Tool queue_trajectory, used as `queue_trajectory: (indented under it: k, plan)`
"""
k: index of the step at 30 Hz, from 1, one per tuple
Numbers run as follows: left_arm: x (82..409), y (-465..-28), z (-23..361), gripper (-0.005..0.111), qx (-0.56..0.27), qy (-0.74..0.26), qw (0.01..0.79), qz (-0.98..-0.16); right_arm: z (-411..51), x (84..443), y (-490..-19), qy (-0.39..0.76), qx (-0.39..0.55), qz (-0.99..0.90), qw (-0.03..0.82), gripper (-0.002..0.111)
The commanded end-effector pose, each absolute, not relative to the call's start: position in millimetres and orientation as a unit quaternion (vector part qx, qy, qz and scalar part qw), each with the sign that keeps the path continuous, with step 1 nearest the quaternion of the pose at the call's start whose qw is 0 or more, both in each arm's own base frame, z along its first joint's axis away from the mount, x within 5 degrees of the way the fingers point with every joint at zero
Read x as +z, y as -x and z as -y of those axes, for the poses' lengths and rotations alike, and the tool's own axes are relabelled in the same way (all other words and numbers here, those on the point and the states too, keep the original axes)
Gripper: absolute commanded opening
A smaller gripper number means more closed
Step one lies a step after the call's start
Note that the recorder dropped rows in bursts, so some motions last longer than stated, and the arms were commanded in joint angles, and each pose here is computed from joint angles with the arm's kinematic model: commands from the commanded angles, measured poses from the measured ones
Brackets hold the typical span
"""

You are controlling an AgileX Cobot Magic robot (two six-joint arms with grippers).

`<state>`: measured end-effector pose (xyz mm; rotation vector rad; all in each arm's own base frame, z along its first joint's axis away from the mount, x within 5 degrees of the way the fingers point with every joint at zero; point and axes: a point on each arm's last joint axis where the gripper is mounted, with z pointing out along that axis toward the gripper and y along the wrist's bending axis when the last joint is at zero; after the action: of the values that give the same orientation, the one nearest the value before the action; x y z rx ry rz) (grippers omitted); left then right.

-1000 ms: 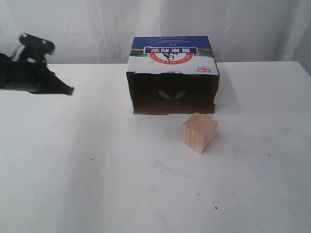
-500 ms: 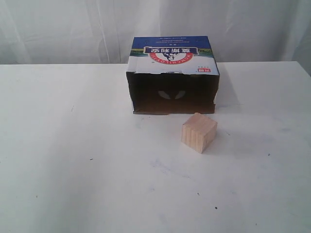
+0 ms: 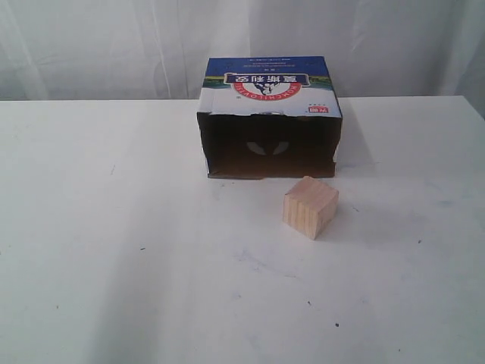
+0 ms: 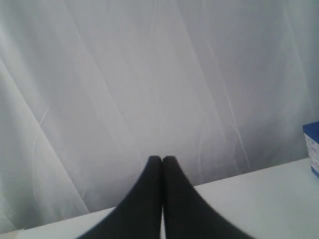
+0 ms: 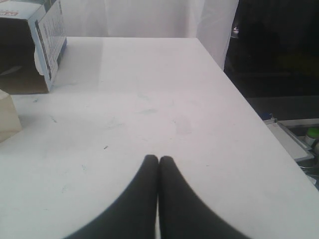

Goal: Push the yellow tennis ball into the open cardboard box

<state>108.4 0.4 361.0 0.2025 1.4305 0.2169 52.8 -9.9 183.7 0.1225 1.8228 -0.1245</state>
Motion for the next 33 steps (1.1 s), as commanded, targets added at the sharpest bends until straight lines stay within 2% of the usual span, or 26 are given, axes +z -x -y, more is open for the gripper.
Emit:
queue_trajectory:
  k: [1, 3, 19, 23, 26, 28, 30, 33]
  plan:
    - [348, -99, 4, 0.000, 0.040, -0.077, 0.699, -0.709, 10, 183, -53, -0.052, -0.054, -0.789, 0.610, 0.000]
    - [334, -98, 4, 0.000, 0.019, -0.058, 0.649, -0.758, 10, 183, -53, -0.052, -0.054, -0.789, 0.610, 0.000]
    - [328, -99, 3, 0.000, 0.025, -0.059, 0.642, -0.764, 10, 183, -53, -0.052, -0.054, -0.789, 0.610, 0.000]
    - [319, -97, 5, 0.000, 0.011, -0.068, 0.609, -0.790, 10, 183, -53, -0.052, -0.054, -0.789, 0.610, 0.000]
    - [296, -93, 7, 0.000, -0.002, -0.066, 0.563, -0.824, 10, 183, -53, -0.052, -0.054, -0.789, 0.610, 0.000]
    - [268, -89, 3, 0.000, -0.003, -0.031, 0.542, -0.840, 10, 183, -53, -0.052, -0.054, -0.789, 0.610, 0.000]
    - [236, -84, 0, 0.000, -0.010, 0.011, 0.544, -0.839, 10, 183, -53, -0.052, -0.054, -0.789, 0.610, 0.000]
    - [198, -77, -3, 0.000, -0.005, 0.047, 0.591, -0.805, 10, 183, -53, -0.052, -0.054, -0.789, 0.610, 0.000]
